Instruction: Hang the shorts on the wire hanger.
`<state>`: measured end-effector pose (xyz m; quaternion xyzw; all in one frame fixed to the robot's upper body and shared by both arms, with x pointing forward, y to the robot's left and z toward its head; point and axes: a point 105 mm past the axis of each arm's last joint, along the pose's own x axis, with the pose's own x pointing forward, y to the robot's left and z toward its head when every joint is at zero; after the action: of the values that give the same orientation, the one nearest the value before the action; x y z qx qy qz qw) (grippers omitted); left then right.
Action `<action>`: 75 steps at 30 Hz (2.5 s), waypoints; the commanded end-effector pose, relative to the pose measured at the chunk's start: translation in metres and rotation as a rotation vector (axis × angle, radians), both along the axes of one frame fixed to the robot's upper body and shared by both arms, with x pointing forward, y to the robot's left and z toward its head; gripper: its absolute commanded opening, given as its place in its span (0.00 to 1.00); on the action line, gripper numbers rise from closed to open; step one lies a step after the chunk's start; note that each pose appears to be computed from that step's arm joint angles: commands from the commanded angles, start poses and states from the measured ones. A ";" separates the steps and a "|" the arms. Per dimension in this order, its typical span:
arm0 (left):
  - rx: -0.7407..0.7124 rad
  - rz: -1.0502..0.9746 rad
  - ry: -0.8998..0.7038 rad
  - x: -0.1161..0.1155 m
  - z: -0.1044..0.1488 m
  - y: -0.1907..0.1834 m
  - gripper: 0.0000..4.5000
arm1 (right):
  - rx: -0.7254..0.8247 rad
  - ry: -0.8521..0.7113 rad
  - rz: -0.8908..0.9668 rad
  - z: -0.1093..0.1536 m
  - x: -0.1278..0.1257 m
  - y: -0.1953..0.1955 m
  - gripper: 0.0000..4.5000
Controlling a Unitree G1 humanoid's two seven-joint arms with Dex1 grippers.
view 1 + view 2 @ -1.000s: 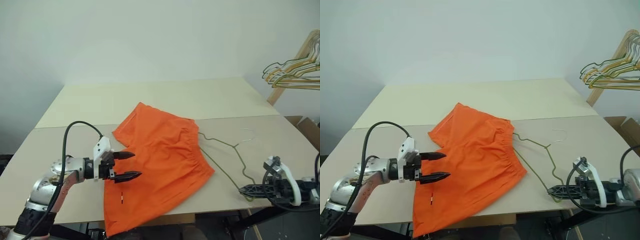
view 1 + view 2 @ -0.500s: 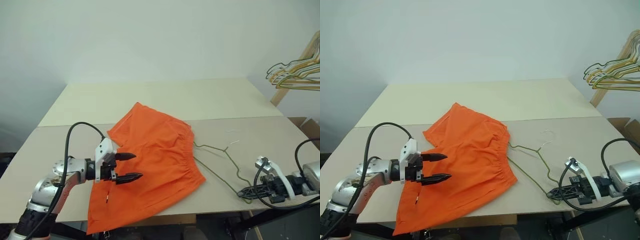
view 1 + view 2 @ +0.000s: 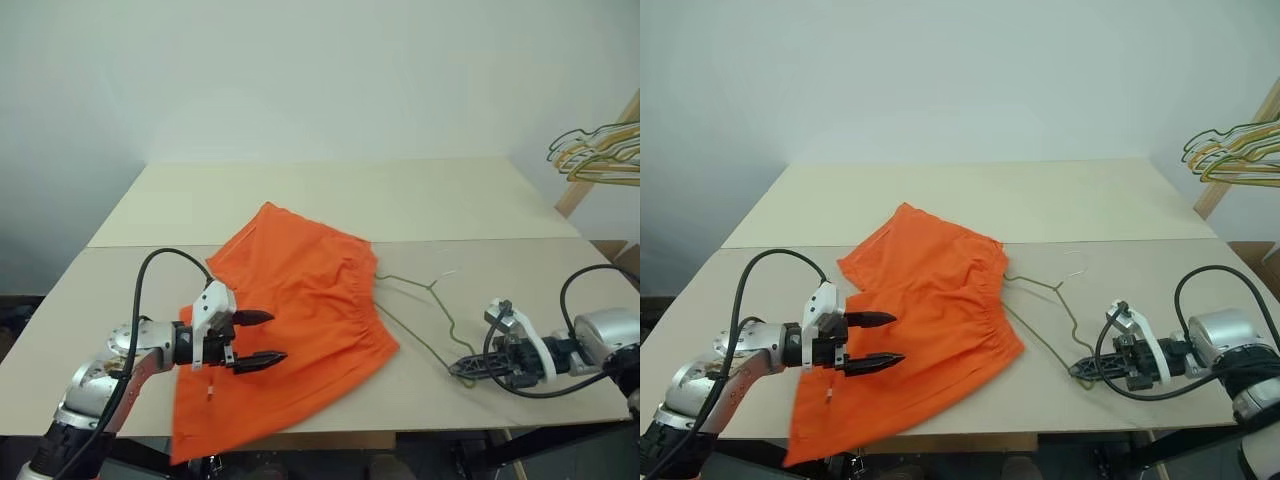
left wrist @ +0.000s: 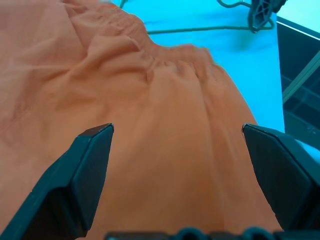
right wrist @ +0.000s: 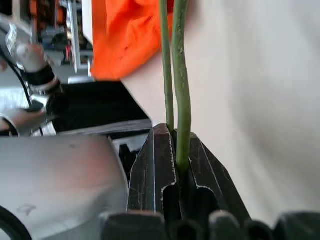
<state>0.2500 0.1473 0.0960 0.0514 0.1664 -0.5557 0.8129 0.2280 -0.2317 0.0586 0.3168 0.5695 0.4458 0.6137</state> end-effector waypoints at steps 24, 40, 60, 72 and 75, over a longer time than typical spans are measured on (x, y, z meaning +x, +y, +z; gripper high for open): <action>0.032 -0.038 -0.054 -0.002 0.003 -0.006 0.99 | 0.209 0.015 -0.037 0.028 0.010 0.019 0.00; 0.037 -0.031 -0.052 -0.004 -0.003 -0.008 0.99 | 0.164 -0.107 -0.098 0.025 0.046 0.019 0.00; 0.053 -0.042 -0.061 -0.003 -0.006 -0.009 0.99 | 0.038 -0.803 0.049 0.019 0.041 0.002 0.00; 0.059 -0.060 -0.063 -0.002 -0.008 -0.012 0.99 | -0.192 -0.517 -0.096 -0.013 0.060 -0.011 0.00; 0.059 -0.064 -0.063 -0.003 -0.009 -0.013 0.99 | -0.242 -0.465 -0.209 -0.014 0.076 -0.017 0.00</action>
<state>0.2456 0.1369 0.0792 0.0847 0.1760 -0.5690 0.7988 0.2976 -0.2406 0.0433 0.1708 0.4245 0.4056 0.7913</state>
